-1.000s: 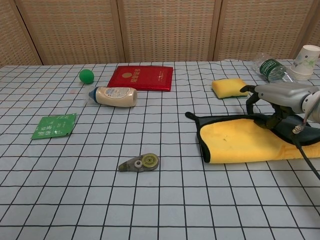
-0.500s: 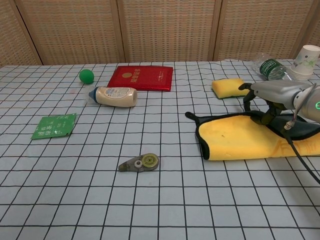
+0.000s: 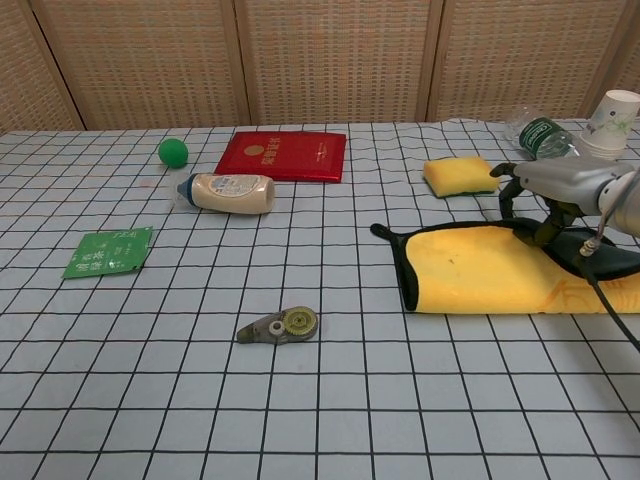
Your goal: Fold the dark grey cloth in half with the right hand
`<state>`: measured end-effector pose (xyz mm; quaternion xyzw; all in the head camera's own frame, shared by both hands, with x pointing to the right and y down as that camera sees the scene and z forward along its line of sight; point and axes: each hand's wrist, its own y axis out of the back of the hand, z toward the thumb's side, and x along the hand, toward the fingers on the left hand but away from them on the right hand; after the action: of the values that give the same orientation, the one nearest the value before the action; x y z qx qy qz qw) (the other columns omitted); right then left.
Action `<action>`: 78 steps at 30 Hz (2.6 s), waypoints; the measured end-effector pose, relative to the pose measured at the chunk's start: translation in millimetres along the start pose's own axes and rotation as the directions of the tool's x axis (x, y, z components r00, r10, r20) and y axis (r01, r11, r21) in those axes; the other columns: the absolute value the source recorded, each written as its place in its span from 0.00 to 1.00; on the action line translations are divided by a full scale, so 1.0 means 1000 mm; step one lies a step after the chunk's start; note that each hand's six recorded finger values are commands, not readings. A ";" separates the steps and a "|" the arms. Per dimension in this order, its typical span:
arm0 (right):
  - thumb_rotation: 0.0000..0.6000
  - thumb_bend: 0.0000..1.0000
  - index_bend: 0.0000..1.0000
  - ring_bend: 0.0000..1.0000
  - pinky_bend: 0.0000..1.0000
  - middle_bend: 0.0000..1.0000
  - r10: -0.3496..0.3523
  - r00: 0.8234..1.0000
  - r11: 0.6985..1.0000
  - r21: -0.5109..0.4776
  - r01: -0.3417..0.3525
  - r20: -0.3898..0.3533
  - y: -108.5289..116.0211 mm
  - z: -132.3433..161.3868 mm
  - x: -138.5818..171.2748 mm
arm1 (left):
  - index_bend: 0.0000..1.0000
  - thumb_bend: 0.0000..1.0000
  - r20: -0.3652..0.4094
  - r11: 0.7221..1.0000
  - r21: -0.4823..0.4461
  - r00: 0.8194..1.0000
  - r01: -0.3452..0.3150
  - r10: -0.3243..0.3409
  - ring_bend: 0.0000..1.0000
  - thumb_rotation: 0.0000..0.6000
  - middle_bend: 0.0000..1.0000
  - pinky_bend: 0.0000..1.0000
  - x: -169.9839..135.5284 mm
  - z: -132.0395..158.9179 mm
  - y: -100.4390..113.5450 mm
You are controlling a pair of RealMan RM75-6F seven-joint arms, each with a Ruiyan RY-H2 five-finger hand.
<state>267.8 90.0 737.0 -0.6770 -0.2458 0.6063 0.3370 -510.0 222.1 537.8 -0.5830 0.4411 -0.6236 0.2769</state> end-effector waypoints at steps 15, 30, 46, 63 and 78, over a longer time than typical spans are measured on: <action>1.00 0.66 0.67 0.00 0.00 0.05 -0.016 1.000 0.999 0.028 0.016 0.005 0.000 0.000 -0.004 | 0.00 0.00 -0.002 1.000 0.000 1.000 0.000 0.000 0.00 1.00 0.00 0.00 0.000 0.000 0.000; 1.00 0.02 0.06 0.00 0.00 0.00 -0.009 1.000 0.999 0.044 0.009 0.012 -0.002 0.002 -0.007 | 0.00 0.00 -0.002 1.000 0.003 1.000 0.003 -0.003 0.00 1.00 0.00 0.00 0.000 0.000 0.000; 1.00 0.01 0.33 0.00 0.00 0.00 -0.124 0.989 0.992 -0.035 0.122 -0.078 0.035 -0.002 0.034 | 0.00 0.00 0.008 1.000 -0.001 1.000 -0.002 0.002 0.00 1.00 0.00 0.00 -0.002 0.002 0.001; 1.00 0.32 0.48 0.00 0.00 0.00 -0.080 0.979 0.988 0.119 0.103 -0.188 -0.003 -0.035 0.105 | 0.00 0.00 0.030 1.000 0.008 1.000 -0.004 0.004 0.00 1.00 0.00 0.00 -0.006 0.008 0.000; 1.00 0.47 0.50 0.00 0.00 0.00 -0.103 0.966 0.945 0.281 0.170 -0.238 -0.025 -0.039 0.096 | 0.00 0.00 0.028 1.000 0.010 1.000 -0.003 0.003 0.00 1.00 0.00 0.00 -0.005 0.008 0.000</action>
<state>321.9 171.1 695.0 -0.6624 -0.1590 0.5329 0.5019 -501.7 225.1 535.2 -0.5894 0.4351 -0.6173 0.2869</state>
